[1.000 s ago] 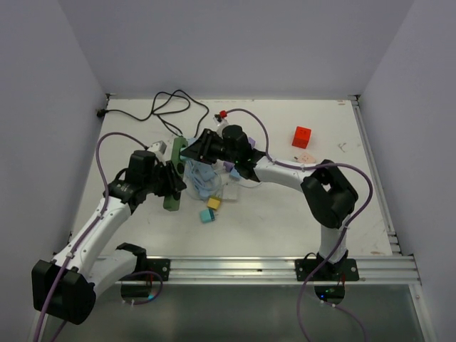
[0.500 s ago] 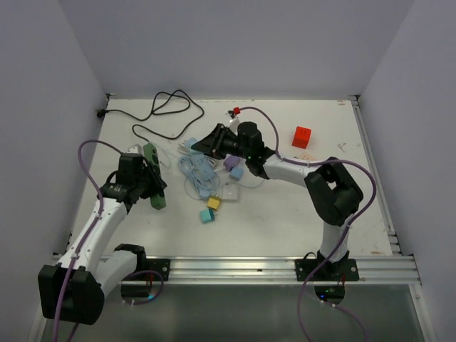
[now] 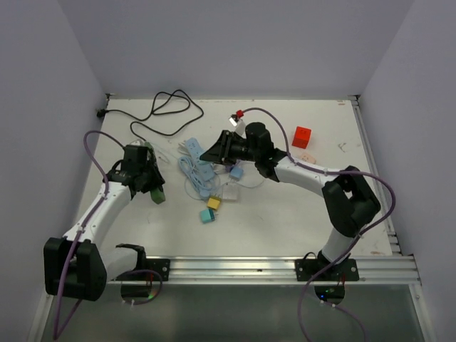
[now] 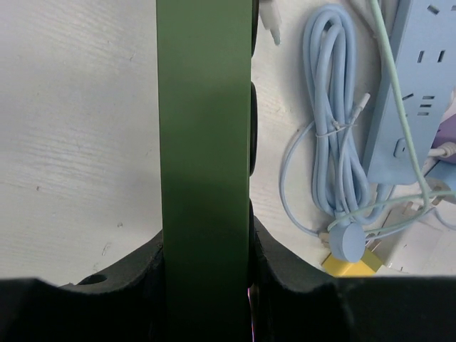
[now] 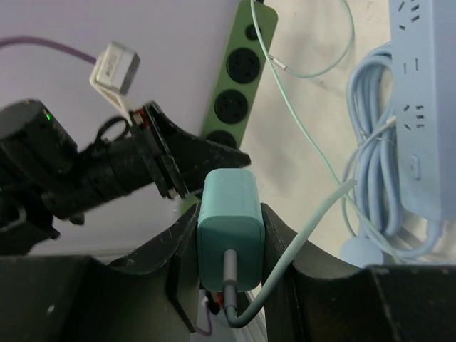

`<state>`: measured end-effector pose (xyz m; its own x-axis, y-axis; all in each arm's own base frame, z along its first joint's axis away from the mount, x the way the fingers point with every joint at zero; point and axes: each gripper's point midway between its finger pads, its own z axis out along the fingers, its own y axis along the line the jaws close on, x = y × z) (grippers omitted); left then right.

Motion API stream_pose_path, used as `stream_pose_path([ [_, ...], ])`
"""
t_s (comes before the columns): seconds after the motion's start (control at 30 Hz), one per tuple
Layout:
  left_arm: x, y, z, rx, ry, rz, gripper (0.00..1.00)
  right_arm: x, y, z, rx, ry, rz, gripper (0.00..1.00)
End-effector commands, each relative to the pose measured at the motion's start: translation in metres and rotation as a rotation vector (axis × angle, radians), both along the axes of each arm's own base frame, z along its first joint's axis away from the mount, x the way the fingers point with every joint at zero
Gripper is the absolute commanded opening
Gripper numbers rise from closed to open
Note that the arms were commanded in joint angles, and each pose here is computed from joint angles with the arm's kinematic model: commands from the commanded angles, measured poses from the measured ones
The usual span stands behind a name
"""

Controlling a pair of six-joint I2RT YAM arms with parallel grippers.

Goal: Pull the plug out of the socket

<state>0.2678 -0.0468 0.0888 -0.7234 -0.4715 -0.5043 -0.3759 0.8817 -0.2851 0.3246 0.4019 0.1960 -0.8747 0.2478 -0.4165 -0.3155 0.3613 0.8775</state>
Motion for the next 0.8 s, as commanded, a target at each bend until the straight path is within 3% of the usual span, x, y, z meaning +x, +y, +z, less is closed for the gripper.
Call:
stream_pose_path([
  [0.0,0.048,0.005,0.046,0.005,-0.167,0.045,0.00,-0.016,-0.022,0.016,-0.065,-0.122,0.057,0.15],
  [0.3,0.085,0.016,0.040,0.053,-0.108,0.047,0.08,-0.040,-0.061,-0.038,-0.208,-0.101,0.078,0.18],
  [0.77,0.106,0.010,-0.012,0.050,-0.008,-0.031,0.21,-0.036,-0.048,-0.088,-0.210,-0.028,0.099,0.19],
])
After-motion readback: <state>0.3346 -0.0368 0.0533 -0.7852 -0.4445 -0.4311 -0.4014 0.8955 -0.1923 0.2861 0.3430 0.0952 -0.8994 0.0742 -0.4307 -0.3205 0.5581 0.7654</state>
